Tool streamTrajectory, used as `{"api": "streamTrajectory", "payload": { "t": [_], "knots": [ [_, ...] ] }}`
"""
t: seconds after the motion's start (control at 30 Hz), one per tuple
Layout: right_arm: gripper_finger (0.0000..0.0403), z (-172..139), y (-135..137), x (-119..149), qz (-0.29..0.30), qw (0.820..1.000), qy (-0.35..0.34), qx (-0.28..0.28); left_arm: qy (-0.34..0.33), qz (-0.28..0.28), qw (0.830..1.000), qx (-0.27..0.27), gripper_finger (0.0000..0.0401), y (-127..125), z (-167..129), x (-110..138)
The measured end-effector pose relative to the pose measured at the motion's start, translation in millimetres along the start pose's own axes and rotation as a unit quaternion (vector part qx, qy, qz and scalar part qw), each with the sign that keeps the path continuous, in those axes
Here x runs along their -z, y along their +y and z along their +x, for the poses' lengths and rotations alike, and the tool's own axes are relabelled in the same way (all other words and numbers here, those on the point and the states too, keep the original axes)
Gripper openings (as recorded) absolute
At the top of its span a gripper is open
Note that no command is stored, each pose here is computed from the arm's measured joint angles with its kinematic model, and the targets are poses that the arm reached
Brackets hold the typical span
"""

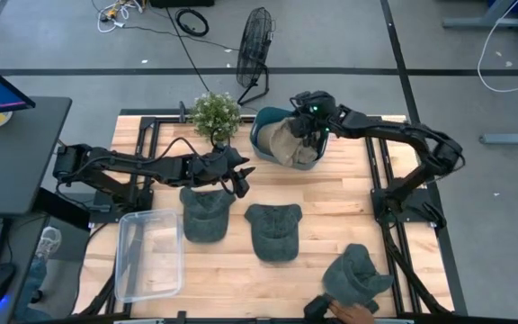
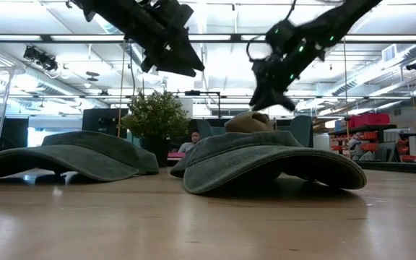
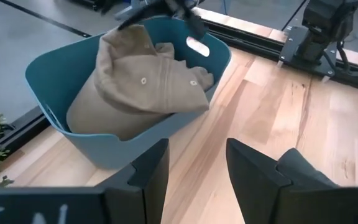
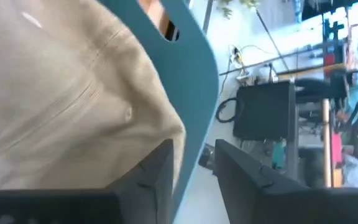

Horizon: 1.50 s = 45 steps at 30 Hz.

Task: Pick & Place hat
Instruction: Put the brown cap into the blue bin, then put the left blue cap into the transparent bin

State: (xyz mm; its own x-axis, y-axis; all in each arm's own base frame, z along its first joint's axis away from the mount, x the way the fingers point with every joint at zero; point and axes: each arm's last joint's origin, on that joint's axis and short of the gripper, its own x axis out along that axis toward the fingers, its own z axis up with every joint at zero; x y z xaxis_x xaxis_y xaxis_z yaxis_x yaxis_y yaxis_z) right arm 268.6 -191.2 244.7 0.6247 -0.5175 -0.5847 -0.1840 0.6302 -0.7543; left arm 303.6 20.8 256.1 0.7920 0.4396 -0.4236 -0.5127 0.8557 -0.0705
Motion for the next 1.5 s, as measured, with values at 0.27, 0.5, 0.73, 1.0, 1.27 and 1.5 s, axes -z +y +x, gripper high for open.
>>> {"api": "streamTrajectory", "payload": {
  "t": [0.27, 0.5, 0.73, 1.0, 1.27, 1.5],
  "knots": [
    [0.0132, -69.9, 3.4, -34.3, 0.108, 0.992, -0.066, -0.016, 0.069, 0.026, 0.997, 0.009, 0.0165, 10.3, -22.5, 3.7],
    [0.0133, -106.9, 22.7, -64.5, 0.246, 0.948, -0.161, -0.125, 0.2, 0.05, 0.975, 0.086, 0.0165, 12.8, -31.1, 23.2],
    [0.0133, -108.5, 53.2, -98.7, 0.268, 0.919, -0.184, -0.221, 0.336, -0.048, 0.94, 0.021, 0.0165, 16.7, -28.3, 50.9],
    [0.0133, -95.8, 88.7, -127.7, 0.235, 0.914, -0.174, -0.282, 0.382, -0.104, 0.918, 0.016, 0.0165, -1.5, -30.6, 65.8],
    [0.0133, -75.9, 116.7, -144.4, 0.215, 0.911, -0.156, -0.315, 0.403, -0.082, 0.912, 0.001, 0.0165, -19.4, -26.4, 84.7],
    [0.0133, -69.7, 129.5, -150.7, 0.204, 0.91, -0.149, -0.329, 0.425, -0.042, 0.904, -0.006, 0.0159, -24.9, -8.7, 103.8]
  ]
}}
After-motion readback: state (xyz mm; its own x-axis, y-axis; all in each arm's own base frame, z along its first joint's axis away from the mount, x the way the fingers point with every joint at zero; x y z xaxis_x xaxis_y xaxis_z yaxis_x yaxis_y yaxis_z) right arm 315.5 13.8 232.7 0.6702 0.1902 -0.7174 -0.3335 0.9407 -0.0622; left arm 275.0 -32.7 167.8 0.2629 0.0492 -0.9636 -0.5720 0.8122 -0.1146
